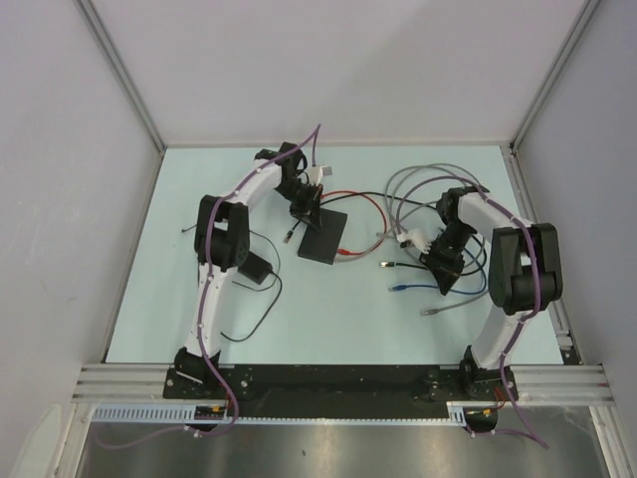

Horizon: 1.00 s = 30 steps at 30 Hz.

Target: Pull the plug from the switch port

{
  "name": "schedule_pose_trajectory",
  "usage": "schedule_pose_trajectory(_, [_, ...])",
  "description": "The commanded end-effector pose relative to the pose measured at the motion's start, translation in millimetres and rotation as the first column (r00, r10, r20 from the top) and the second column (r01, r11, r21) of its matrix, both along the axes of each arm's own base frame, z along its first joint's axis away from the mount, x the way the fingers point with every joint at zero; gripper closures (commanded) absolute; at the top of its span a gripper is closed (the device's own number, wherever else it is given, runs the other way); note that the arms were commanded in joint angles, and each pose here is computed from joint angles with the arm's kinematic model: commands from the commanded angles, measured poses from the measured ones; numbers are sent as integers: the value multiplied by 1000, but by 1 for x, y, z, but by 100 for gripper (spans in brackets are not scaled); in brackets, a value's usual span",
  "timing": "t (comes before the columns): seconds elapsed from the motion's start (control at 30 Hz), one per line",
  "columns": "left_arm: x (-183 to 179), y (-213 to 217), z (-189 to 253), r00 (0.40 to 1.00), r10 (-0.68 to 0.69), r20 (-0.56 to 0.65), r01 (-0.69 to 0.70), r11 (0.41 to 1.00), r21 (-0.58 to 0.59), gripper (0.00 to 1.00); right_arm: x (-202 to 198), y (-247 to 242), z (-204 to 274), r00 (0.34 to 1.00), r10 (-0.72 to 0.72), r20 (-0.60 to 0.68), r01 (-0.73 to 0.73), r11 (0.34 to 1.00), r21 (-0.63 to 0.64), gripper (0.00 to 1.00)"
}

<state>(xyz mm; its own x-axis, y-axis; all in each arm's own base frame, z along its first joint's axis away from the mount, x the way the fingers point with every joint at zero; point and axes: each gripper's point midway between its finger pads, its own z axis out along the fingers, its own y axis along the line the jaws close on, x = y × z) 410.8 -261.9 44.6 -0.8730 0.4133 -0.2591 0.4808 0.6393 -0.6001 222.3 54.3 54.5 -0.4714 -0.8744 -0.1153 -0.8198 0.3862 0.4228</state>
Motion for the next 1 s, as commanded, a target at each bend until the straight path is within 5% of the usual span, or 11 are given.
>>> schedule_pose_trajectory(0.0, [2,-4,9,999,-19,42,19,1000,3,99,4,-34,8,988,145,62,-138,984,-109,94])
schedule_pose_trajectory(0.17, [2,-4,12,998,-25,50,25,1000,4,99,15,-53,1,974,216,75,-198,960,-197,87])
schedule_pose_trajectory(0.2, [2,-4,12,999,-23,49,23,1000,5,99,16,-53,3,970,228,85,-208,958,-199,68])
schedule_pose_trajectory(0.3, [4,-2,14,998,-22,59,22,1000,10,94,18,-38,19,950,283,133,-265,954,-140,51])
schedule_pose_trajectory(0.53, [27,3,41,985,-8,170,6,1000,12,67,24,36,69,927,323,192,-335,942,34,47])
schedule_pose_trajectory(0.7, [27,8,57,981,-1,194,3,1000,-8,61,65,94,95,981,73,178,-114,965,238,47])
schedule_pose_trajectory(0.83, [25,14,65,982,16,189,-13,1000,-19,66,98,134,96,993,-101,66,70,928,367,47])
schedule_pose_trajectory(0.93, [23,22,66,984,25,178,-23,1000,-14,78,125,167,95,955,-273,-118,295,824,484,43])
schedule_pose_trajectory(0.97, [21,26,64,986,28,163,-26,1000,-14,91,130,172,90,941,-302,-155,338,802,493,41])
